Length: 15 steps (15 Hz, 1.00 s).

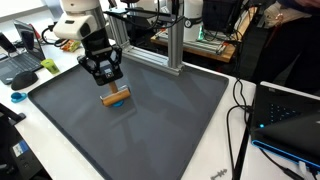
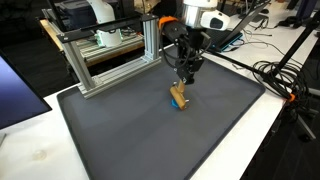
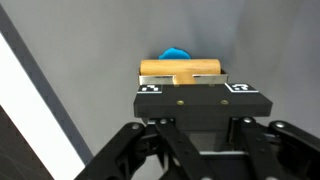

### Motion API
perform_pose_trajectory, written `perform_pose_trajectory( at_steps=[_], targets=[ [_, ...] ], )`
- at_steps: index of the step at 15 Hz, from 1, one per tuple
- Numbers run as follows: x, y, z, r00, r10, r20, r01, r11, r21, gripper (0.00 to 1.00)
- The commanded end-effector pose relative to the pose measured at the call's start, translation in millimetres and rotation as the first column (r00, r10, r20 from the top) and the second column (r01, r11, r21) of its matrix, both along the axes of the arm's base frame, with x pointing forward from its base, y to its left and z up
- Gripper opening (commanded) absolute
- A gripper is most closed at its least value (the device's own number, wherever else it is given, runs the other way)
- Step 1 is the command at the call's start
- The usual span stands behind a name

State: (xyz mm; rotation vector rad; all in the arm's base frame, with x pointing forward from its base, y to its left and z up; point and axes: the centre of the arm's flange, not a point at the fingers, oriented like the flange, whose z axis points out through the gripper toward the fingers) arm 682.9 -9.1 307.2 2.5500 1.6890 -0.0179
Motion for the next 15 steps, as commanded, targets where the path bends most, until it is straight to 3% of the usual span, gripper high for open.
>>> perform_pose_trajectory(
  at_steps=[1,9,15],
  targets=[
    [-0.4,17.3,-16.1,0.999,0.03,-0.031,-0.029,0.999,0.02,0.22],
    [0.1,26.8,-14.7,0.998,0.046,-0.032,-0.045,0.998,0.04,0.22],
    [4.4,3.5,-24.0,0.999,0.011,-0.044,-0.011,1.0,0.011,0.22]
  ],
)
